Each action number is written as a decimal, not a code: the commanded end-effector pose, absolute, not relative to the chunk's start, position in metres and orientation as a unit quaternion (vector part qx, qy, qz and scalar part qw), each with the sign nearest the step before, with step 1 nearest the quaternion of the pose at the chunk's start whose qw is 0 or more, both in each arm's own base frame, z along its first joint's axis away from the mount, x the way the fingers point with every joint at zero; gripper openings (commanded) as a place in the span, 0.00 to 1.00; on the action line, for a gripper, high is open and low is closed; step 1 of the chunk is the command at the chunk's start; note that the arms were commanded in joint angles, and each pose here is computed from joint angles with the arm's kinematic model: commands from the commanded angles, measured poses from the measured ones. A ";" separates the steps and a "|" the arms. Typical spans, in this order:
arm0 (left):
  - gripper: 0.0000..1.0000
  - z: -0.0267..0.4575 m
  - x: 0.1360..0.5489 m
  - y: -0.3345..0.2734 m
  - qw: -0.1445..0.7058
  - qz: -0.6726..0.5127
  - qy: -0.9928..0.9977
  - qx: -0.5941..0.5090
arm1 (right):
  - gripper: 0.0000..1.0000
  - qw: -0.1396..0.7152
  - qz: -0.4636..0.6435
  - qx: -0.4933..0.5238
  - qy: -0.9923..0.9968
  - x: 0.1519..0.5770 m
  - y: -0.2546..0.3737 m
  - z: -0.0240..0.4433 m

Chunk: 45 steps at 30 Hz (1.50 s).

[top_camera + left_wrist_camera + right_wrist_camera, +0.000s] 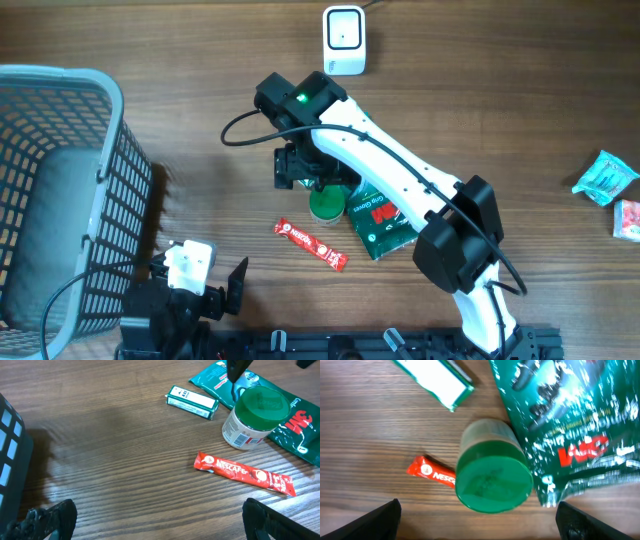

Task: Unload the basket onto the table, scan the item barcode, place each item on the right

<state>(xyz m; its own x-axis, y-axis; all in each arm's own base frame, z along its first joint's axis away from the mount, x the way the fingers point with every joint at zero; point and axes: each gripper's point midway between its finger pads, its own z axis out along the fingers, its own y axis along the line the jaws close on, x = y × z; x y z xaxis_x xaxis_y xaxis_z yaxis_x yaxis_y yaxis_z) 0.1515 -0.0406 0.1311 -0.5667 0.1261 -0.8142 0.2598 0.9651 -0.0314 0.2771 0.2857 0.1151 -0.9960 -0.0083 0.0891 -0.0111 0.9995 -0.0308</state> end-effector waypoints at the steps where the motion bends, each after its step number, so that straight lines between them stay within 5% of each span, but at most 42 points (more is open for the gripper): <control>1: 1.00 0.132 0.152 -0.042 0.456 -0.078 0.880 0.107 | 1.00 0.029 0.042 -0.074 -0.996 0.284 0.264 0.131; 12: 1.00 0.132 0.152 -0.042 0.456 -0.078 0.880 0.108 | 1.00 -0.167 -0.093 -0.096 -0.977 0.261 0.213 0.299; 17: 1.00 0.132 0.152 -0.042 0.456 -0.078 0.880 0.107 | 1.00 -0.222 -0.092 -0.146 -0.960 0.254 0.183 0.323; 24: 1.00 0.132 0.152 -0.042 0.456 -0.078 0.880 0.107 | 1.00 -0.181 -0.005 -0.332 -0.926 0.251 0.160 0.247; 31: 1.00 0.132 0.152 -0.042 0.456 -0.078 0.880 0.108 | 1.00 -0.124 -0.114 -0.299 -0.939 0.279 0.235 0.177; 45: 1.00 0.132 0.152 -0.042 0.456 -0.078 0.880 0.108 | 1.00 0.048 -0.063 -0.240 -0.967 0.266 0.282 0.053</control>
